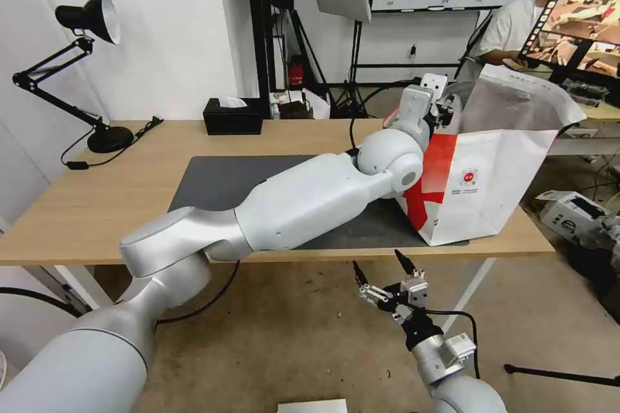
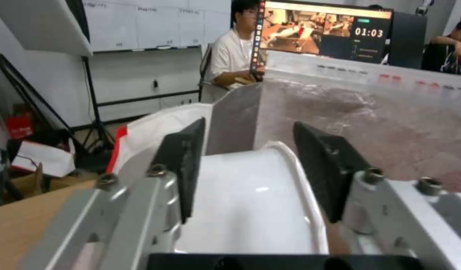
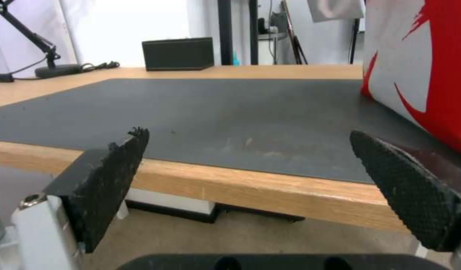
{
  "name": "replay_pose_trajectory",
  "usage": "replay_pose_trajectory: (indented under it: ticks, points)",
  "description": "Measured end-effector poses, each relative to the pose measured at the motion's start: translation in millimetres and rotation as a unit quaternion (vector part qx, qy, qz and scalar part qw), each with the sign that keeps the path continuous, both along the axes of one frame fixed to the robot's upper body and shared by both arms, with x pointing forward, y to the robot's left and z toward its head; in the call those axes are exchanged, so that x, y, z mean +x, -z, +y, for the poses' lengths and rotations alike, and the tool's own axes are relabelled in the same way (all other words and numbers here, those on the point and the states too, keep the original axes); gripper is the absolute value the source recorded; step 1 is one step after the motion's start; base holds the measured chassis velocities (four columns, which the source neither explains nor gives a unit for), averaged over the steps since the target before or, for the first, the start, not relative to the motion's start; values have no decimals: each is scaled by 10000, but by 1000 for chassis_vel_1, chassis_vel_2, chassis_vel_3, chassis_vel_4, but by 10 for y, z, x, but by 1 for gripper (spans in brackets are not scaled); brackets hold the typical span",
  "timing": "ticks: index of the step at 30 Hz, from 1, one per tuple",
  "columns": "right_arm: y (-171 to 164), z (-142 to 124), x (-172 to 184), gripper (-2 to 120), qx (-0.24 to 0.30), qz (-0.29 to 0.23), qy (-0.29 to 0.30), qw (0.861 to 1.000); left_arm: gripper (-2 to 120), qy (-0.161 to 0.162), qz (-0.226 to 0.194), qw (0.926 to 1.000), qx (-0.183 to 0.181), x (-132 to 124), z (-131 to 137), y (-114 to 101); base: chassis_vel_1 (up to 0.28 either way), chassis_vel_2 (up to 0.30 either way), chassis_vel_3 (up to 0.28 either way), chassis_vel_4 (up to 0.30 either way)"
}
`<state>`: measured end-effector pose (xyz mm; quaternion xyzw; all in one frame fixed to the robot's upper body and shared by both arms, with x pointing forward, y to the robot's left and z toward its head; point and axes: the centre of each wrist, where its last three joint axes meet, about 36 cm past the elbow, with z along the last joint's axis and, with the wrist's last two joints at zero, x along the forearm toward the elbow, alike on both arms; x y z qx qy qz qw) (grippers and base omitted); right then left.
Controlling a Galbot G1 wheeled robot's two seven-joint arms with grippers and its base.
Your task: Pick up the trash from the table and place it into the takeout bag.
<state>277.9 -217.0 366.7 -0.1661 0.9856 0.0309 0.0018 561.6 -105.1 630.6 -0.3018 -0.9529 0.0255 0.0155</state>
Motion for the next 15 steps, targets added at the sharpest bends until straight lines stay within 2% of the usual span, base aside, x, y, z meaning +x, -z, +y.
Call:
replay_pose_trajectory:
  ticks: [6,8,9,11,15]
  points:
    - [0,0,0,100,0,0,0,10000,79,-14,-4,9999,-128,7,27,-34,0,0,0,0]
    - [0,0,0,100,0,0,0,10000,89,-38,-72,9997,-218,13,49,-69,0,0,0,0]
    - [0,0,0,100,0,0,0,10000,89,-38,-72,9997,-218,13,49,-69,0,0,0,0]
    - [0,0,0,100,0,0,0,10000,97,-83,-185,9993,-302,19,84,-101,0,0,0,0]
    - [0,0,0,100,0,0,0,10000,100,-211,-442,9981,-379,30,220,-182,0,0,0,0]
